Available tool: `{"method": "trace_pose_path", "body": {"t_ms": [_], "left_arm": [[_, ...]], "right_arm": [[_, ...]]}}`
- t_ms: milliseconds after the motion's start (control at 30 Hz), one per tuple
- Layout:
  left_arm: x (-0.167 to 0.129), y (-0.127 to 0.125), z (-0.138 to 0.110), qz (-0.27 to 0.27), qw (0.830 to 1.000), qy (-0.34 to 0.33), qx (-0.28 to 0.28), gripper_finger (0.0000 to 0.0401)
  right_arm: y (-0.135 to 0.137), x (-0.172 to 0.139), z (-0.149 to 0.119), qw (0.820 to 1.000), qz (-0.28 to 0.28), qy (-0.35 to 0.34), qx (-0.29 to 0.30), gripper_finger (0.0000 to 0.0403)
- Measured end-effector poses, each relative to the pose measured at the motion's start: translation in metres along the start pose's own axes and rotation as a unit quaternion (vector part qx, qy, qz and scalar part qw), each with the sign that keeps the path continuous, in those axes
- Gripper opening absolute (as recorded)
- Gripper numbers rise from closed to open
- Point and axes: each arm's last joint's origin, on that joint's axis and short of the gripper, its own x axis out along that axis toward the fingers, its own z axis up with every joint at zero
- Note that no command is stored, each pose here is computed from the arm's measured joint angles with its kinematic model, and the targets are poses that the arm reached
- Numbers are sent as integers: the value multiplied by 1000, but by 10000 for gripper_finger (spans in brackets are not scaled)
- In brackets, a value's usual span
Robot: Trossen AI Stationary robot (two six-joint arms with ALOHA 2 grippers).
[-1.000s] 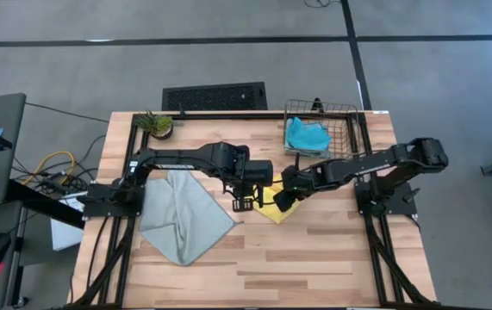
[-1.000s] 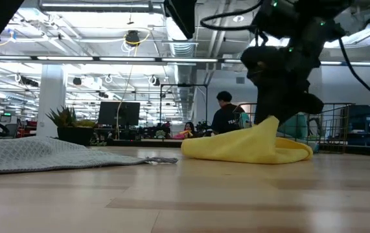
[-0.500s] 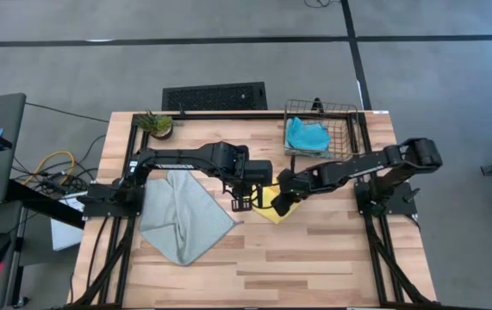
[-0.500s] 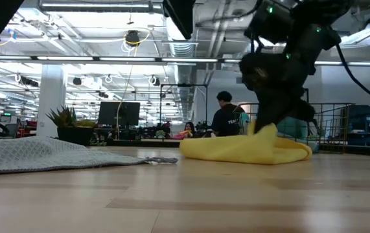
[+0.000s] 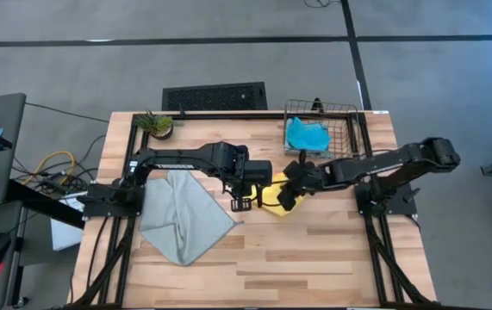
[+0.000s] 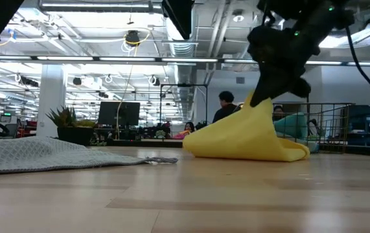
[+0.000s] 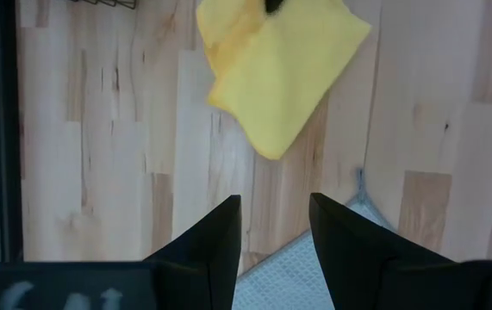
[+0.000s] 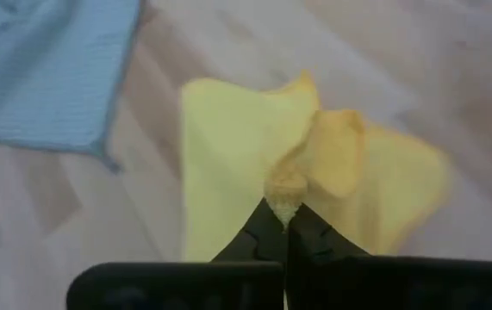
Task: Fold microfiber towels
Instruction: Fold the yellow microfiber cloth
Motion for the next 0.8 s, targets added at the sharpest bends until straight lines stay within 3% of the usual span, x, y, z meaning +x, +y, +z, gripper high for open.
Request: {"method": "trace_pose_path", "body": {"t_ms": [100,567,800], "left_arm": [[0,0,0,-1,1000,0,0,132],[0,0,0,-1,1000,0,0,132],[0,0,0,-2,1000,0,0,132]], "right_arm": [[1,-7,-4,999,-30,-14,-9,8],[-10,-7,-26,991,-127,50,2,10],[-13,7,-29,986,-145,83,3,16]]}}
